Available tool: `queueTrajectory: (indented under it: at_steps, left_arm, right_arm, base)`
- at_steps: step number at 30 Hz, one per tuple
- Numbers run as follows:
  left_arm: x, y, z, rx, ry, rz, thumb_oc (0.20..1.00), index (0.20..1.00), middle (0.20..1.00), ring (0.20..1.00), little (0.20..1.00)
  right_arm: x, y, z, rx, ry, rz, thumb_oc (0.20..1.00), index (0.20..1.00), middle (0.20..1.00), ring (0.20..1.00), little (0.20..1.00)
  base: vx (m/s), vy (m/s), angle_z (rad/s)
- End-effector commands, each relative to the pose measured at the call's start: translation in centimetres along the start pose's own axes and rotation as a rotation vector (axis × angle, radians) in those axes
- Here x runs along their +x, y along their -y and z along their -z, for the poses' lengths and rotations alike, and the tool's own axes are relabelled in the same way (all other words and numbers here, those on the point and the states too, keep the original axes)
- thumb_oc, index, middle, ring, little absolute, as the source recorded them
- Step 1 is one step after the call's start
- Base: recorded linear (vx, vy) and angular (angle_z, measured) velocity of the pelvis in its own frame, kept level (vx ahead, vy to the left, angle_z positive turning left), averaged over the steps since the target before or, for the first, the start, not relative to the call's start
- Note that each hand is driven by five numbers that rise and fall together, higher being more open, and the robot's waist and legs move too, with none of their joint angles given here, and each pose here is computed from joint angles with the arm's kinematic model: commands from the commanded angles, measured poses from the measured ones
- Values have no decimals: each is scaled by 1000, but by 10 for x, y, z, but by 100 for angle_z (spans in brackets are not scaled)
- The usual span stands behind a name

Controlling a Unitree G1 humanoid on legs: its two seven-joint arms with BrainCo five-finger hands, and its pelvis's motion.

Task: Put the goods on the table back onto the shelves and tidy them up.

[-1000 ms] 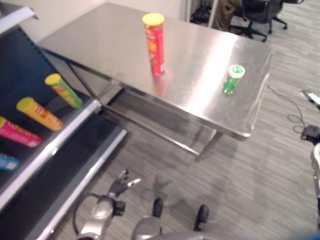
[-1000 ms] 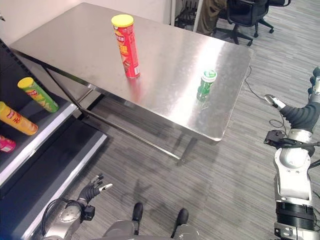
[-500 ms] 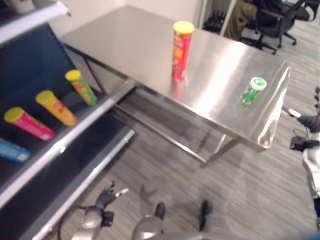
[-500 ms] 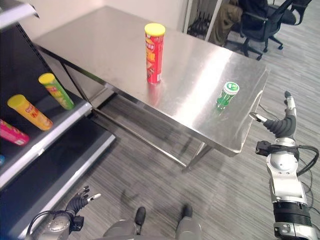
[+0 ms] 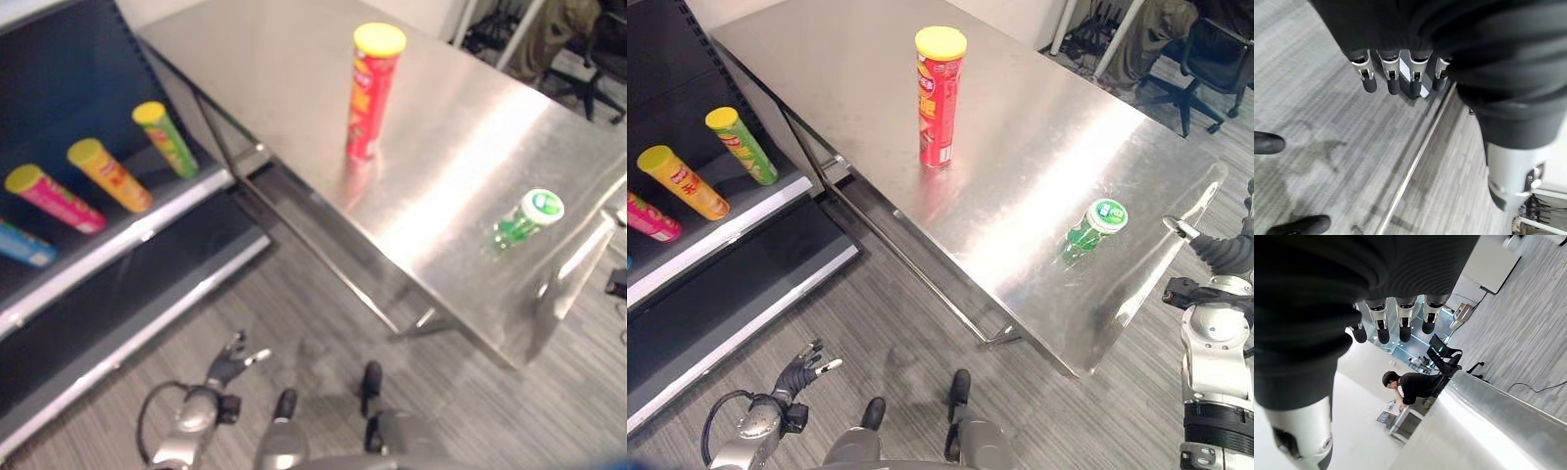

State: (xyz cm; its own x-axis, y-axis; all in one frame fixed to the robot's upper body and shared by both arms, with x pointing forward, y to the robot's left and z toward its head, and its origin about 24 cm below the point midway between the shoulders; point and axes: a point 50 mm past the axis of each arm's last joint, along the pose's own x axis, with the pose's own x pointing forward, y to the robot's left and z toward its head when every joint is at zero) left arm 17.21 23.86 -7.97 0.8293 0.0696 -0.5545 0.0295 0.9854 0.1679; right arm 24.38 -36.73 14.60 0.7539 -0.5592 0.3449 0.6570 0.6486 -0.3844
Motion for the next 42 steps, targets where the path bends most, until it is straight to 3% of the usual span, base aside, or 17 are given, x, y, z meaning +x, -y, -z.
queueTrajectory:
  at_steps: [1, 6, 11, 15, 19, 25, 35, 42]
  left_arm:
    - [0, -23, -15, 88, 66, -38, 1000, 1000, 1000, 1000, 1000]
    - [-2, -28, -15, 85, 68, -37, 1000, 1000, 1000, 1000, 1000]
    - [-3, -29, -7, 84, 40, -44, 1000, 1000, 1000, 1000, 1000]
    - [-4, -27, -9, 79, 51, -46, 1000, 1000, 1000, 1000, 1000]
    - [-3, -26, -10, 67, 60, -54, 1000, 1000, 1000, 1000, 1000]
    - [-4, -27, -9, 61, 58, -58, 1000, 1000, 1000, 1000, 1000]
    - [-6, -30, -12, 79, 71, -34, 1000, 1000, 1000, 1000, 1000]
    - [-6, -31, -13, 100, 77, -21, 1000, 1000, 1000, 1000, 1000]
  right_arm:
    - [16, -3, -27, 56, 110, -92, 1000, 1000, 1000, 1000, 1000]
    - [12, -17, -30, 135, 121, -232, 1000, 1000, 1000, 1000, 1000]
    - [12, -31, -27, 29, 106, -380, 1000, 1000, 1000, 1000, 1000]
    - [15, -15, -31, -71, 136, -342, 1000, 1000, 1000, 1000, 1000]
    - [12, 1, -29, -6, 135, -233, 1000, 1000, 1000, 1000, 1000]
    - [6, 1, -27, -3, 134, -228, 1000, 1000, 1000, 1000, 1000]
    - [6, -41, -50, 69, 205, -502, 1000, 1000, 1000, 1000, 1000]
    - [6, -33, -66, 71, 265, -573, 1000, 1000, 1000, 1000, 1000]
  base:
    - [0, 0, 0]
    - [-12, 7, 3]
    - [-12, 11, 4]
    - [-2, 4, 7]
    - [-1, -1, 2]
    - [0, 0, 0]
    - [-7, 2, -1]
    - [3, -10, 5]
